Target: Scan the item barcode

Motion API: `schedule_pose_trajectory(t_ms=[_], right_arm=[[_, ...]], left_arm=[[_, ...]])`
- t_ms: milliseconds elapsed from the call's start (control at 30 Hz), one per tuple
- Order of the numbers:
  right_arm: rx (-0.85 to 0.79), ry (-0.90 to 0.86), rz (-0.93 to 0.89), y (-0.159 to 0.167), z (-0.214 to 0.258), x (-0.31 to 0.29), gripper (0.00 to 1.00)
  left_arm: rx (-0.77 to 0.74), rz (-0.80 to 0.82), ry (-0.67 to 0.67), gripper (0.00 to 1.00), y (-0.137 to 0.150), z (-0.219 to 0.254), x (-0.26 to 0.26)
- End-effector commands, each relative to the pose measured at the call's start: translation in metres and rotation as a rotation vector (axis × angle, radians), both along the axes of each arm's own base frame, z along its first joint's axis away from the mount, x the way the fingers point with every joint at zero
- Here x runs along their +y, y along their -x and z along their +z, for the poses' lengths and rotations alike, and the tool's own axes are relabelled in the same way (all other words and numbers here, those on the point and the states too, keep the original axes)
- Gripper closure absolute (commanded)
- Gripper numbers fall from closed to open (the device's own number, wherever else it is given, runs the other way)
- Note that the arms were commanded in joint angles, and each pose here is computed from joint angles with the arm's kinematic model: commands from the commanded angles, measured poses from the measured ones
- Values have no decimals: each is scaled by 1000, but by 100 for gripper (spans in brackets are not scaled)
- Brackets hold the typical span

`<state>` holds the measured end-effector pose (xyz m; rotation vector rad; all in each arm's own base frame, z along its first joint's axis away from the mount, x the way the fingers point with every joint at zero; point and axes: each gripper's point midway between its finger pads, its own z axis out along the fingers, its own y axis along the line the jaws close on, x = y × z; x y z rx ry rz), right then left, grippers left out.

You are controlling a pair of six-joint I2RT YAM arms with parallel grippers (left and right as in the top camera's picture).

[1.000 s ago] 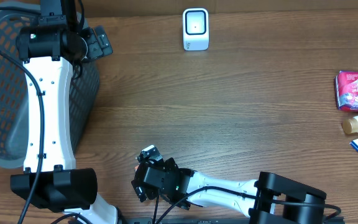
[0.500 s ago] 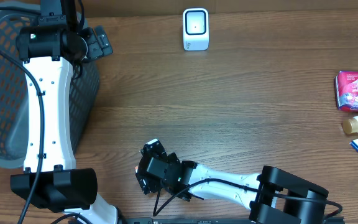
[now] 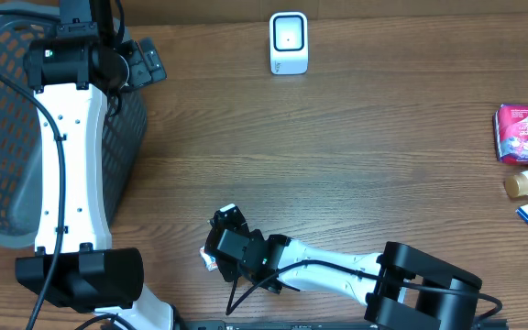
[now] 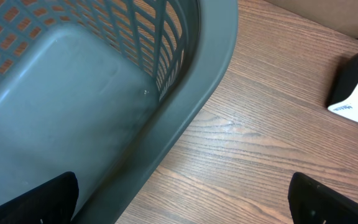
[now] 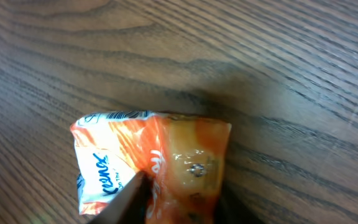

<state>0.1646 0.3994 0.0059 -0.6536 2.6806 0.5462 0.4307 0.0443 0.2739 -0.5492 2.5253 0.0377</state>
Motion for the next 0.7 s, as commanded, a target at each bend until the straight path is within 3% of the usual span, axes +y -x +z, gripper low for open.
schedule_pose_trajectory(t_ms=[0, 167, 433, 467, 500, 533, 667], right_arm=[[42, 91, -35, -11, -19, -24, 79], [53, 183, -79, -51, -11, -61, 93], [13, 228, 16, -118, -9, -120, 96], [11, 231, 8, -124, -9, -126, 92], [11, 230, -3, -130, -8, -132, 59], [18, 218, -15, -135, -8, -136, 0], [31, 167, -36, -148, 2, -138, 0]], left_arm=[[14, -4, 4, 0, -1, -5, -1], [13, -4, 4, 0, -1, -5, -1], [14, -4, 4, 0, -1, -5, -1], [14, -4, 4, 0, -1, -5, -1], [13, -4, 4, 0, -1, -5, -1], [13, -4, 4, 0, -1, -5, -1], [14, -4, 4, 0, -1, -5, -1]])
